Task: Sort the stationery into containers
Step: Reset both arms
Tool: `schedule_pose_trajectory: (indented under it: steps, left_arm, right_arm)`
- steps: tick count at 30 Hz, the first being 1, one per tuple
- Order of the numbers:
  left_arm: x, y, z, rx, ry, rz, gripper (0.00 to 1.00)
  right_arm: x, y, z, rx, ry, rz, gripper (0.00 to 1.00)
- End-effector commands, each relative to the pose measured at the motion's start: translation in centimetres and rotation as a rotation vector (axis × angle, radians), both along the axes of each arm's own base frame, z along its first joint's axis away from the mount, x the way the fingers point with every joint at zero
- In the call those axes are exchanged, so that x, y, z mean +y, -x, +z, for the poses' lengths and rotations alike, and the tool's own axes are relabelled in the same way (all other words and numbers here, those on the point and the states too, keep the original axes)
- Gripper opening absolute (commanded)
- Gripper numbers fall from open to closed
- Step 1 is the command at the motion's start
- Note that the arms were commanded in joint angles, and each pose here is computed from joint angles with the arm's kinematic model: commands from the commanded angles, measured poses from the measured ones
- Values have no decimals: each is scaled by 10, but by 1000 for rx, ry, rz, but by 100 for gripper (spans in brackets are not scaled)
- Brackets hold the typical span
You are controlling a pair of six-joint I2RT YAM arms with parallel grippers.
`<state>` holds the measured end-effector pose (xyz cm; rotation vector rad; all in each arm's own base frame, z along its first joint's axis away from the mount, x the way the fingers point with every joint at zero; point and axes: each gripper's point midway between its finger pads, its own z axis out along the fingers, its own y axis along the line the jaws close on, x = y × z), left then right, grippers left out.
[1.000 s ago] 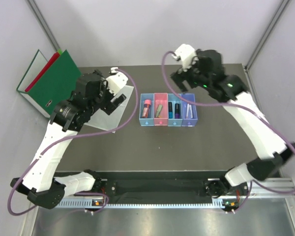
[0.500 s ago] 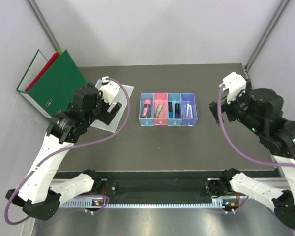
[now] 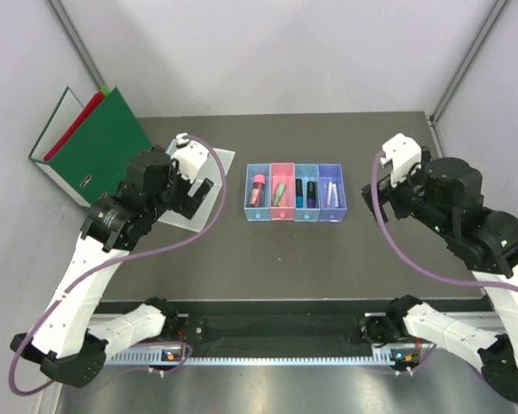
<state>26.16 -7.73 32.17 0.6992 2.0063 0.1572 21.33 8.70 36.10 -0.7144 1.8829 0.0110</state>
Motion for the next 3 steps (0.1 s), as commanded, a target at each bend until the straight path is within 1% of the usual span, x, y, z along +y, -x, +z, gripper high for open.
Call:
schedule_pose_trajectory:
  steps: [1,3]
  left_arm:
    - [2,1,18,-54,42,13,99]
    - [3,1,18,-53,40,14,99]
  right_arm:
    - [0,-5,7,-36,-18,-14,100]
    - [0,-5,8,-35,-21,-16,100]
